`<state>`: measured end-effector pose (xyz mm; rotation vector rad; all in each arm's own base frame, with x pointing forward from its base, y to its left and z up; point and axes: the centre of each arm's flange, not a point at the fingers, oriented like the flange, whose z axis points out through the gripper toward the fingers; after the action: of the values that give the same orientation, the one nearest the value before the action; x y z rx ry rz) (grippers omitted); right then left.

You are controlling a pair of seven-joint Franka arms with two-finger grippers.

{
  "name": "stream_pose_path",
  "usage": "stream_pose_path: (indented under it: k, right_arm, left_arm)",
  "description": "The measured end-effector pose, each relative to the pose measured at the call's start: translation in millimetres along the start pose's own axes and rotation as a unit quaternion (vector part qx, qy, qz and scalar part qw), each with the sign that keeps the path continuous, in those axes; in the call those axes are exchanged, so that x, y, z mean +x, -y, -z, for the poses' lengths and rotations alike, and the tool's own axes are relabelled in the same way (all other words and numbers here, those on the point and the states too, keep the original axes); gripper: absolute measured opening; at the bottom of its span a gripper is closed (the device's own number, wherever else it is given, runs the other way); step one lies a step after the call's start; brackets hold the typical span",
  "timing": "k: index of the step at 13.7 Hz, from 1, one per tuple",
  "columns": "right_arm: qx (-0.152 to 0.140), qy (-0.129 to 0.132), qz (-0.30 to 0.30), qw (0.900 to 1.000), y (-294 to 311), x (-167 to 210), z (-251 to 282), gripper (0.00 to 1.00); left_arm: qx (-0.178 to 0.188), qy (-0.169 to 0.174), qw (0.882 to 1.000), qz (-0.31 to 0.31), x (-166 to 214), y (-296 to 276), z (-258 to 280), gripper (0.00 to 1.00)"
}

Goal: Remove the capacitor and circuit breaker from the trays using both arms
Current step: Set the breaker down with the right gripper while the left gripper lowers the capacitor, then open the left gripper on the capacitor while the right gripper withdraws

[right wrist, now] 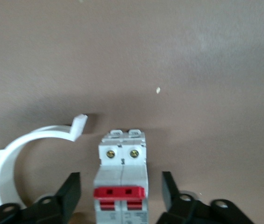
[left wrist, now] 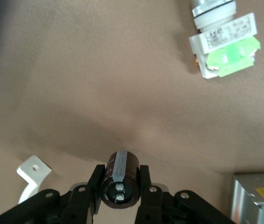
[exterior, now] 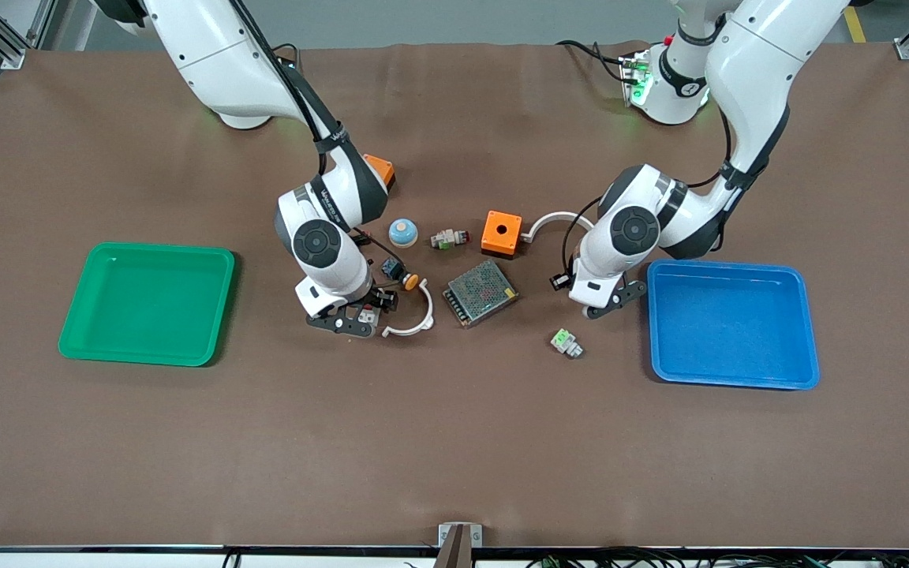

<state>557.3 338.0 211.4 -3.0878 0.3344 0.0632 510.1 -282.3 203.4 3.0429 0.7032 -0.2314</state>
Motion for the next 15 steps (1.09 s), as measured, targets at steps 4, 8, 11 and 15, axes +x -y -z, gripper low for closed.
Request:
stream_pose_path:
  k: [4,8,11,15]
  right_arm:
    - [-0.018,0.029,0.015,0.999,-13,40,55,1.00]
    - [-0.016,0.061,0.058,0.996,-108,103,150,1.00]
    - [-0.020,0.067,0.070,0.995,-197,129,220,1.00]
    - [-0.019,0.050,0.071,0.996,-296,152,276,1.00]
  left_arm:
    - [0.005,-0.007,1.000,0.002,14,10,-5,0.34]
    - [0.002,-0.004,1.000,0.007,20,11,-11,0.41]
    - [-0.007,-0.013,1.000,0.015,34,8,5,0.69]
    - [-0.009,-0.039,0.999,0.032,72,-11,91,1.00]
